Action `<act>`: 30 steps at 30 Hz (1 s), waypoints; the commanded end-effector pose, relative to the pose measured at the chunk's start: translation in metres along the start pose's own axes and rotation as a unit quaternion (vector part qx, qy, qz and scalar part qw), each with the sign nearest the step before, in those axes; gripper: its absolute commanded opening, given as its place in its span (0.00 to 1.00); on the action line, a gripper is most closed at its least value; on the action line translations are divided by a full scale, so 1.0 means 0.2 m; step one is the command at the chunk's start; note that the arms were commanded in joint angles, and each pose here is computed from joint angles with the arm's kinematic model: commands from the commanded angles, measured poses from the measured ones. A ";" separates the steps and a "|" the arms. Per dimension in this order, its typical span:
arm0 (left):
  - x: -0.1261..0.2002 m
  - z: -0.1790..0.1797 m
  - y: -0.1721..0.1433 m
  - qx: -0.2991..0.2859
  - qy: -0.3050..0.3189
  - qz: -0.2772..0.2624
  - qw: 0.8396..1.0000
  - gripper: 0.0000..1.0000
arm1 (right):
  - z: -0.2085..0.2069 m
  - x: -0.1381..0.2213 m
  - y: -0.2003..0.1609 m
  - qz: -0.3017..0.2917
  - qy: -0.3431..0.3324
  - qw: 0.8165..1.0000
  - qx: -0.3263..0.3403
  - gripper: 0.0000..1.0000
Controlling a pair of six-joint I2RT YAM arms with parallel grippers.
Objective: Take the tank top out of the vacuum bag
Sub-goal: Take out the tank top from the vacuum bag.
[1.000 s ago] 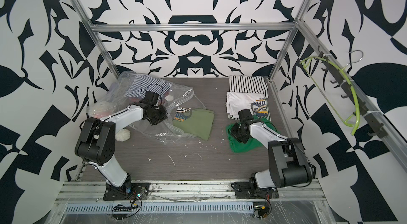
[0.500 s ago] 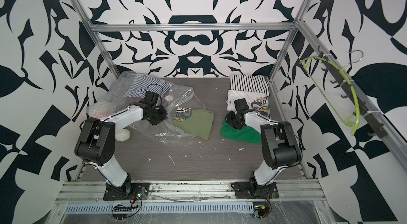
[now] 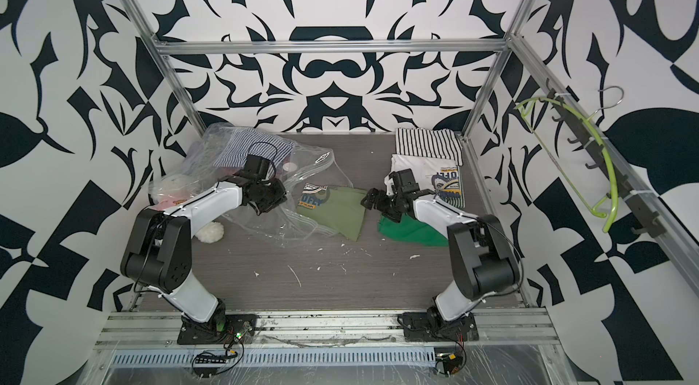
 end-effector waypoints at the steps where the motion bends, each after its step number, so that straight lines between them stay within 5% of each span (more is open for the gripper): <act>1: 0.01 0.02 -0.03 -0.002 0.009 0.008 1.000 0.00 | 0.11 -0.08 0.00 0.039 0.043 0.998 0.035 0.89; 6: 0.00 0.01 -0.03 -0.003 0.009 0.011 1.000 0.00 | 0.15 -0.21 -0.06 0.080 0.039 0.995 0.047 0.81; 9: -0.01 0.01 -0.03 -0.004 0.008 0.012 1.000 0.00 | 0.22 -0.23 -0.08 0.088 0.069 0.992 0.058 0.66; 12: -0.02 0.02 -0.03 -0.004 0.010 0.013 1.000 0.00 | 0.32 -0.21 -0.09 0.085 0.092 0.989 0.082 0.44; 16: -0.04 0.03 -0.04 -0.003 0.012 0.015 1.000 0.00 | 0.40 -0.16 -0.09 0.071 0.079 0.989 0.103 0.00; 30: -0.06 0.07 -0.04 -0.003 0.032 0.010 0.999 0.00 | 0.50 0.23 -0.06 0.004 -0.015 0.988 0.156 0.00</act>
Point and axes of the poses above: each gripper's point midway between its finger pads, its own x axis back along the fingers, its own z axis along the line the jaws close on, y = z × x, the point moved 8 cm from there along x, back along the fingers, and after that the axes turned 2 degrees about -x, right-handed, at the moved point
